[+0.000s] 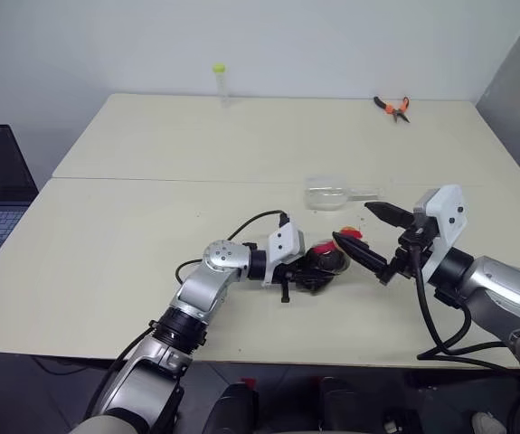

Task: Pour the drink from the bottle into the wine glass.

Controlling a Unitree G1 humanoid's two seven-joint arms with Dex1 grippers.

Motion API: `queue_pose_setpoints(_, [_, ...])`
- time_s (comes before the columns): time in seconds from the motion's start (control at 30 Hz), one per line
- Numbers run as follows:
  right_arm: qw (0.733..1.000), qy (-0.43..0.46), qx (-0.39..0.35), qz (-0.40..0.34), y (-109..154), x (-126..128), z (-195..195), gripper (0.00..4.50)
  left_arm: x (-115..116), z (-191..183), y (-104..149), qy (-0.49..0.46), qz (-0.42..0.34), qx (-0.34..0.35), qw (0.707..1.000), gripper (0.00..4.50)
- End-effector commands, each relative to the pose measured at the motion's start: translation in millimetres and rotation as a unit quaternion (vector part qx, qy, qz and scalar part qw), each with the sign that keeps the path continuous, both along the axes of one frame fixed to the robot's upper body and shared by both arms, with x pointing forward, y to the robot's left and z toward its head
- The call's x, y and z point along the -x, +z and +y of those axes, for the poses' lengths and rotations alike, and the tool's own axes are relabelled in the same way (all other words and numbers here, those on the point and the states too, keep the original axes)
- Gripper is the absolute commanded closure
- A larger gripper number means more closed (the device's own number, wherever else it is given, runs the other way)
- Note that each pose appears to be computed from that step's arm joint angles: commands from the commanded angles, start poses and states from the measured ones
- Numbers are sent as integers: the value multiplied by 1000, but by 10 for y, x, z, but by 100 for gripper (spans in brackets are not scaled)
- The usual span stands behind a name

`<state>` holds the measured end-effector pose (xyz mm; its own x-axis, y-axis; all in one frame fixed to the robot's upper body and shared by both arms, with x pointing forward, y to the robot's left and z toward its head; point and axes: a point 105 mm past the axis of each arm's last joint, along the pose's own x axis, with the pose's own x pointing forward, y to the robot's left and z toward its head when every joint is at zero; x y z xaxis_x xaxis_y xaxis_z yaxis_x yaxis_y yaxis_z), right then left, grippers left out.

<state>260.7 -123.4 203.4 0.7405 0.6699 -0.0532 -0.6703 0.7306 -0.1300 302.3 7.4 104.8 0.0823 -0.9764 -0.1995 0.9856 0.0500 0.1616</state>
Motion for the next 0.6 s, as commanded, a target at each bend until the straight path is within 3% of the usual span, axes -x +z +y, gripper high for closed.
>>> queue_pose_setpoints(0.03, [1000, -10, 4, -16, 43, 13, -74, 0, -2, -26, 132, -6, -24, 16, 1000, 382])
queue_pose_setpoints(0.6, [996, 43, -54, 53, 32, 295, -155, 0, 8, -29, 124, -9, -23, 15, 1000, 383])
